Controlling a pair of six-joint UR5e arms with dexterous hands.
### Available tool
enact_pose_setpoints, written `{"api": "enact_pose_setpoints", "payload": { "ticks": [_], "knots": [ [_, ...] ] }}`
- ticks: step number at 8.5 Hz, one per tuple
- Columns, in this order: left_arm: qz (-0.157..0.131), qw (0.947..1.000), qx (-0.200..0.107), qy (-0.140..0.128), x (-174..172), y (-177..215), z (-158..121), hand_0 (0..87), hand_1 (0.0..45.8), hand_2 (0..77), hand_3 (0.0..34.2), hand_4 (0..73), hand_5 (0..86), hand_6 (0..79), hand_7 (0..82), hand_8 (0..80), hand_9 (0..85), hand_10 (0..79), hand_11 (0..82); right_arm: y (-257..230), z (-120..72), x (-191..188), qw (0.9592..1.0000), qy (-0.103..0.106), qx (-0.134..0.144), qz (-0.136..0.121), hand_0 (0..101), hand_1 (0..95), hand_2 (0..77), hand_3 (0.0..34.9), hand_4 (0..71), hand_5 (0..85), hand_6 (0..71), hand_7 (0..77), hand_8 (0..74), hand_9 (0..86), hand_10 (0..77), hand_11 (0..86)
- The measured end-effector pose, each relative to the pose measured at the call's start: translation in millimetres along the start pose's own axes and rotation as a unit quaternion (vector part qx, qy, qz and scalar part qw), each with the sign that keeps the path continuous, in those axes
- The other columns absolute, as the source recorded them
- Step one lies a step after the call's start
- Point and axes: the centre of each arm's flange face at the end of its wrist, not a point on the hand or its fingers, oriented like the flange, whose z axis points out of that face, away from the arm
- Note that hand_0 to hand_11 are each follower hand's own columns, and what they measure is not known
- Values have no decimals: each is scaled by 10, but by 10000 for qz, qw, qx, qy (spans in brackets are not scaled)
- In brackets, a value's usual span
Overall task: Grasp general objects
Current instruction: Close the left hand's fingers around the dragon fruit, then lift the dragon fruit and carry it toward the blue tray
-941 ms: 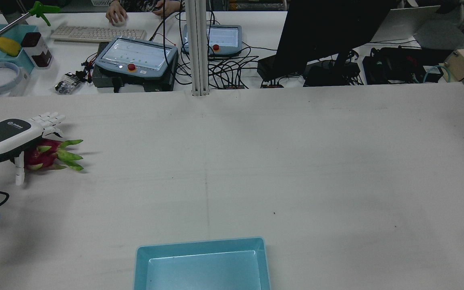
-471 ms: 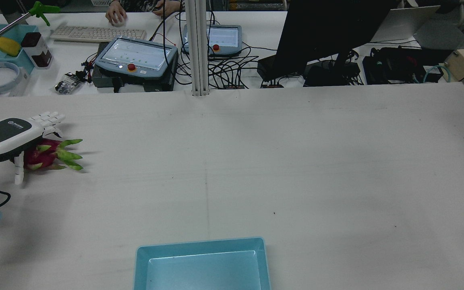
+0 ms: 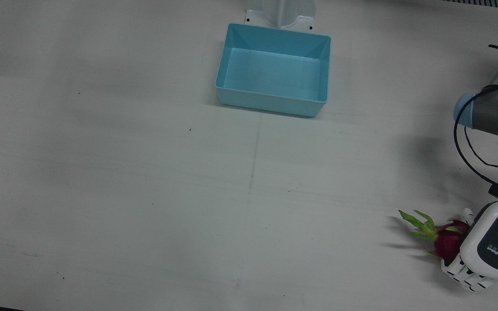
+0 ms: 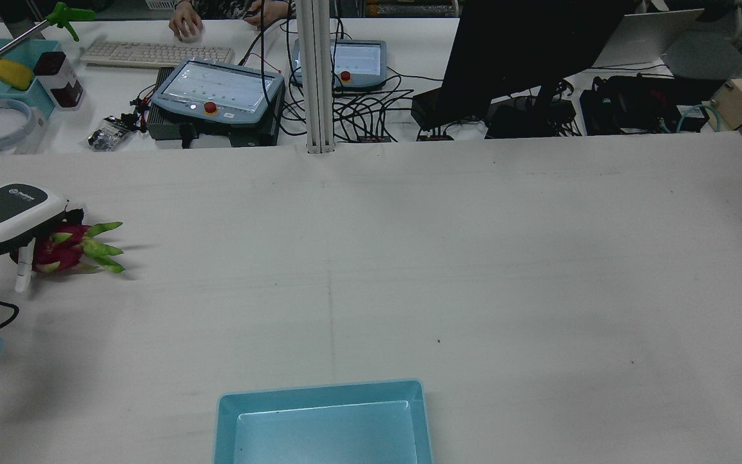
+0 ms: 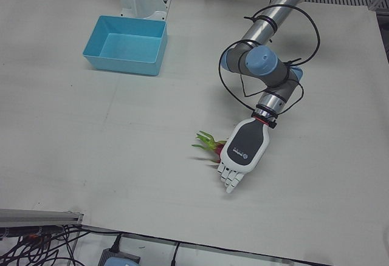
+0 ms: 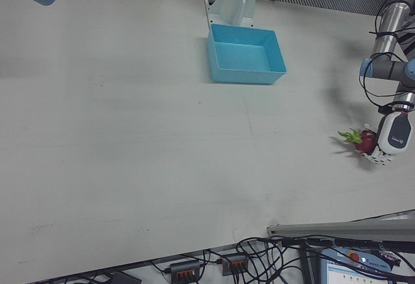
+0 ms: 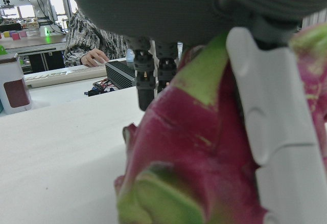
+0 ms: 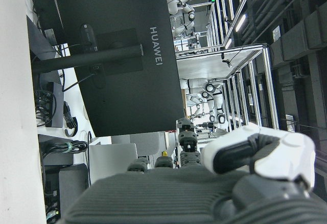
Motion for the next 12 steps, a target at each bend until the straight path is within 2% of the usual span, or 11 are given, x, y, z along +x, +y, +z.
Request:
{"api": "enact_pose_setpoints", "payload": {
  "ticks": [1,2,3,5,6,7,8,10,12],
  "knots": [
    [41,10000,11,-7,-5,0,2,508,0,5,0,180,562,447,513,464,502,322,431,0,0,0,10000,0,0,0,0,404,774,0,0,0,0,0,0,5,0,5],
    [69,10000,12,-8,-9,5,5,504,0,11,0,196,567,485,524,507,540,387,545,0,0,0,10000,0,0,0,0,398,774,0,0,5,0,0,0,5,0,0],
    [70,10000,14,0,-12,5,4,550,0,16,0,202,573,496,524,529,545,420,622,0,0,0,10000,0,0,0,0,398,774,0,0,5,0,0,0,5,0,0],
    [35,10000,0,75,84,-11,-7,682,0,27,0,224,578,507,524,535,545,458,682,2,0,0,10000,0,-2,0,0,398,774,0,0,0,0,0,0,5,0,5],
    [6,9999,-5,149,276,-45,-32,682,0,27,0,224,578,507,524,535,545,458,682,4,1,1,10000,1,-4,0,0,398,774,0,0,5,0,0,0,5,0,5],
    [-83,9996,-11,264,569,-92,-86,809,0,38,0,256,578,518,529,535,545,480,698,6,1,1,10000,1,-6,0,0,398,774,0,0,5,0,0,0,5,0,5],
    [-270,9987,-92,421,896,-126,-129,815,0,38,0,273,578,529,524,535,551,480,698,7,1,1,10000,1,-7,0,0,404,774,0,0,0,0,0,0,5,0,5],
    [-706,9924,-611,796,1604,-149,-29,801,0,38,0,278,578,540,524,535,551,480,698,7,1,1,10000,1,-8,0,0,404,774,0,0,0,0,0,0,11,0,5],
    [-885,9830,-1206,1063,2299,19,121,797,0,38,0,289,573,545,524,540,556,518,698,10,1,2,10000,1,-8,0,0,404,774,0,0,0,0,0,0,5,0,5]
  ]
}}
